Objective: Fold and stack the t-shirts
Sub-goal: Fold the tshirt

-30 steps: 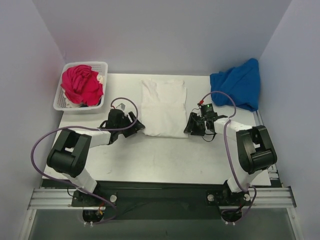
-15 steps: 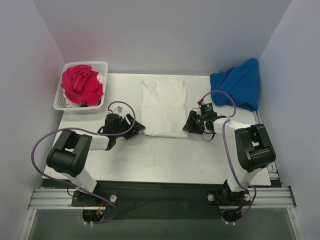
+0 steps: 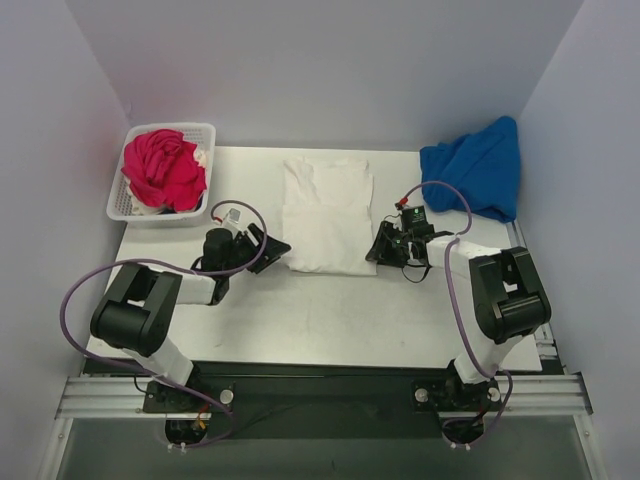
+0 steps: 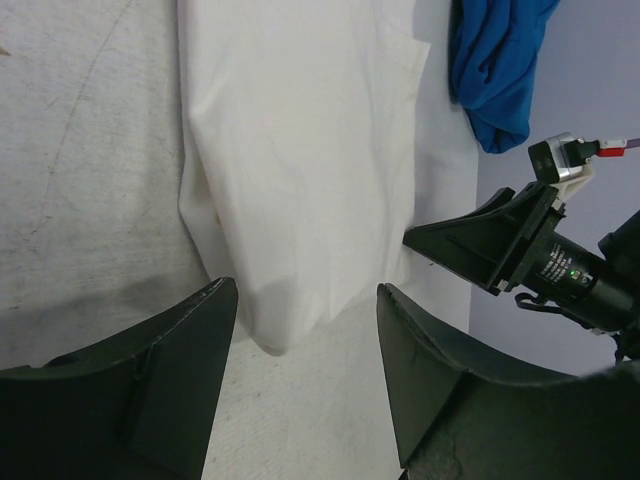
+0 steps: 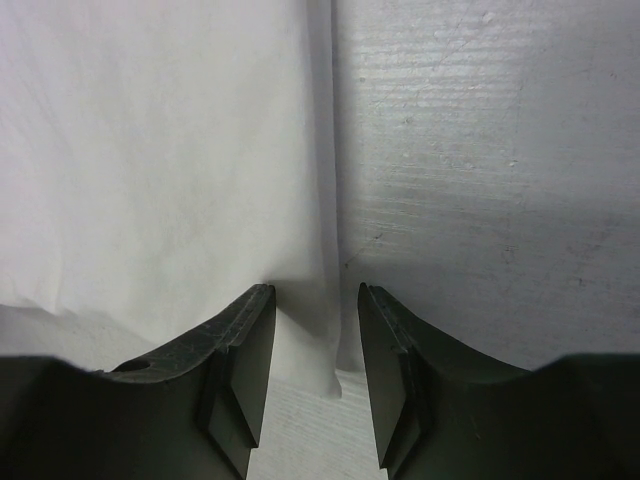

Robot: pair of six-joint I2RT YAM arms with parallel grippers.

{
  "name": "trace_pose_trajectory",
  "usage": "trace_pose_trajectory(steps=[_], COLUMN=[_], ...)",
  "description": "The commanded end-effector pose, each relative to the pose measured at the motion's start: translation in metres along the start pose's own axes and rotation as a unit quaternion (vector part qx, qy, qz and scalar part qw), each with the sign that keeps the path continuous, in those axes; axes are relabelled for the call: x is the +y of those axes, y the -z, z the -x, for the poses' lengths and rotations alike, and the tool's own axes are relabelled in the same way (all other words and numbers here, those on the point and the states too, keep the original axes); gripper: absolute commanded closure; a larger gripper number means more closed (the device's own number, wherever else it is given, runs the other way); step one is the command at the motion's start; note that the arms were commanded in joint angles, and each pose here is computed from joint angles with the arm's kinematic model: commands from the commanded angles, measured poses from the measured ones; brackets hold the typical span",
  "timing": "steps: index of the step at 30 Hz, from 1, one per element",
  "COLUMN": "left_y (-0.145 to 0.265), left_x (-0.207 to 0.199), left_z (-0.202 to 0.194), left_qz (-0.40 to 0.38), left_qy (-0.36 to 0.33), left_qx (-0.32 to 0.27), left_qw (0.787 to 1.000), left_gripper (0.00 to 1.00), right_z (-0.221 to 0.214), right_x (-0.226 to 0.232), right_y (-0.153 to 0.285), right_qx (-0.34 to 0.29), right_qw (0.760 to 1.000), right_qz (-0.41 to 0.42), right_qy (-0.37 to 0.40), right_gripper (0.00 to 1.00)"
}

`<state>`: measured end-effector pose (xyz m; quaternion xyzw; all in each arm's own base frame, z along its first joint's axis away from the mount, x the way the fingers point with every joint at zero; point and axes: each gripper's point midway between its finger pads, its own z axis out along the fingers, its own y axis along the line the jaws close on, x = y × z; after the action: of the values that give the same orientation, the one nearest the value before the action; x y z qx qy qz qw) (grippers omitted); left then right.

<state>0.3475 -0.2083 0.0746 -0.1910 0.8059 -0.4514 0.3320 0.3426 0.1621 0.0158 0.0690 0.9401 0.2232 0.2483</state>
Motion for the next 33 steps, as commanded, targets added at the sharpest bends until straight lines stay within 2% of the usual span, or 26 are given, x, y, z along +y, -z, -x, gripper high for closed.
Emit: trace_pose_trajectory(steps=[1,11,16,33], left_y=[-0.003,-0.003,-0.005,-0.02], left_x=[-0.02,0.003,0.001,0.002], left_z=[0.006,-0.006,-0.007,-0.004], left_qz=[-0.051,-0.015,-0.023,-0.041], left_qy=[0.003,0.008,0.014,0.027], left_qx=[-0.004,0.012,0.014,0.01], left_qw=[0.999,1.0,1.0,0.999], left_gripper=[0.32,0.36,0.41,0.44], right_z=[-0.025,-0.03,-0.034,-0.059], right_x=[-0.02,-0.023,-0.024,-0.011], right_y=[-0.004,-0.004,-0.001,0.006], right_qx=[0.037,0.042,0.045,0.062], right_qw=[0.999,0.998,0.998,0.997], right_qz=[-0.037,-0.041,-0.043,-0.034], right_qy=[-0.013,-0.017,-0.021,-0.01], right_gripper=[0.6,0.62,0.63,0.63])
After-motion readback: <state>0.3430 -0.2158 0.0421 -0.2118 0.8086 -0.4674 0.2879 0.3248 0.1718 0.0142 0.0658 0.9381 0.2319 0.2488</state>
